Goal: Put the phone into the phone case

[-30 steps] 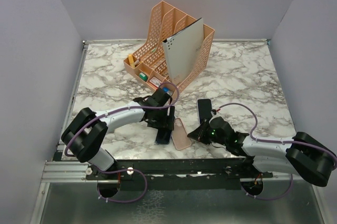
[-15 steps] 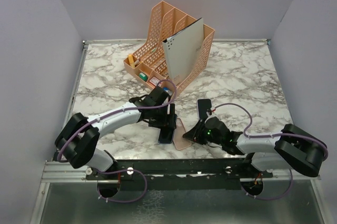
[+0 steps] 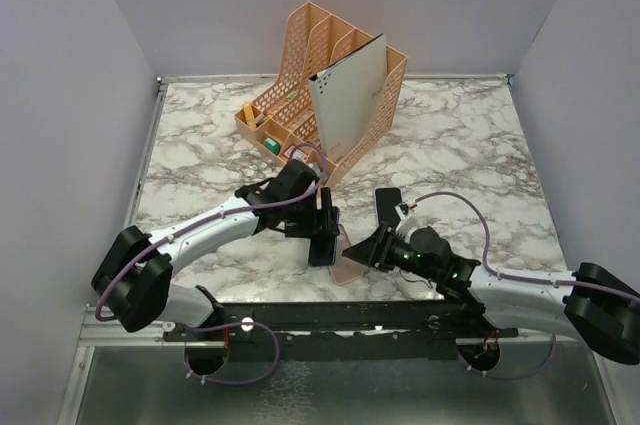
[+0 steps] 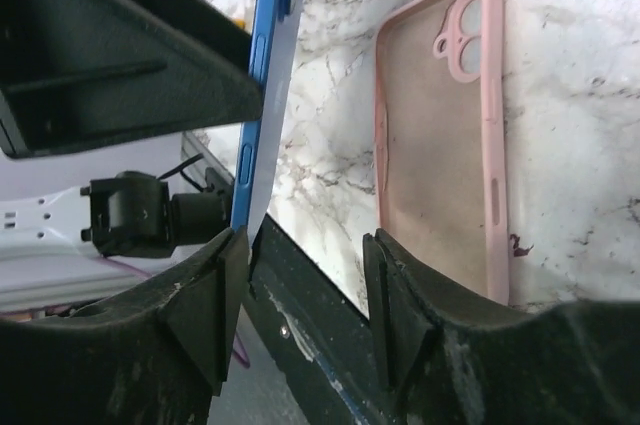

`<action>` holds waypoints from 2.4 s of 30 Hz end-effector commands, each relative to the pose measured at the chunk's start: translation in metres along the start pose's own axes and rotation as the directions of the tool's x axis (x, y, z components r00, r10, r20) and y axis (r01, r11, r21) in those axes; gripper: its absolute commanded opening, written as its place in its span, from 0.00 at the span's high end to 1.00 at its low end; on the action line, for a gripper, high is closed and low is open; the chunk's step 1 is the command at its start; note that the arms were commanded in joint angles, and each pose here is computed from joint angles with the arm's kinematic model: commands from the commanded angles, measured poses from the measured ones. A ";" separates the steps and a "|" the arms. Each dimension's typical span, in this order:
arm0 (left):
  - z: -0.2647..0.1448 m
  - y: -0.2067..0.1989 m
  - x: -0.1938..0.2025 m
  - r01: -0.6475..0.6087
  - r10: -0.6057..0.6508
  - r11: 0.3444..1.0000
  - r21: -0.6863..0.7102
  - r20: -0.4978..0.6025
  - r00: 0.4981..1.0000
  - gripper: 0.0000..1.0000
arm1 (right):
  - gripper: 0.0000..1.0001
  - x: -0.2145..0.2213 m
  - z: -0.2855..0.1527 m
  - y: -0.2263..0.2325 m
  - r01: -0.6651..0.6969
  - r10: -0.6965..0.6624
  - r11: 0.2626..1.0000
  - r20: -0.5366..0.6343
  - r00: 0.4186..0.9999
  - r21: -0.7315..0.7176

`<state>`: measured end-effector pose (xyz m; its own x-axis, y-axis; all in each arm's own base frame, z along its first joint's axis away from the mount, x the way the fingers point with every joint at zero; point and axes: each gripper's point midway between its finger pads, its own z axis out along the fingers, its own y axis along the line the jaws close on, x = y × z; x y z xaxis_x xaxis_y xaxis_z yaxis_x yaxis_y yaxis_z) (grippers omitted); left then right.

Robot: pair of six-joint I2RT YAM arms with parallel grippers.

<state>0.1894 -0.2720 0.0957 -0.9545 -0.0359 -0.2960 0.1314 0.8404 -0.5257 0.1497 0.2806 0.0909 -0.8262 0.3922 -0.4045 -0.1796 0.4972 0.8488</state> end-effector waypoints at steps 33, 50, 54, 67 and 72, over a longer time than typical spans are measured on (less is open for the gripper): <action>-0.014 -0.024 -0.021 0.053 -0.066 0.992 0.113 0.116 0.991 0.63 | 1.00 0.004 0.024 0.026 0.108 -0.108 0.994 -0.008 0.994 0.021; -0.060 -0.025 -0.051 -0.112 0.076 0.988 0.107 0.294 0.953 0.01 | 1.00 0.006 -0.014 0.020 0.277 -0.268 0.958 -0.108 0.957 0.080; -0.052 0.002 -0.049 -0.030 0.005 0.995 0.096 0.250 0.968 0.02 | 1.00 0.004 -0.023 0.019 0.361 -0.343 0.926 -0.155 0.926 0.106; -0.020 0.032 -0.026 0.082 -0.113 0.977 0.195 0.156 0.981 0.32 | 1.00 0.023 -0.009 0.008 0.465 -0.400 0.878 -0.359 0.843 0.115; -0.006 0.044 -0.014 0.104 -0.129 0.977 0.184 0.130 0.983 0.36 | 1.00 0.023 -0.010 -0.005 0.463 -0.380 0.873 -0.383 0.842 0.153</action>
<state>0.2081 -0.2237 0.0863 -0.9151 -0.2140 -0.3417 0.0675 0.7543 -0.6531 0.1232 0.2749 0.0716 -0.8382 -0.1441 -0.5260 -0.4374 0.7536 0.4906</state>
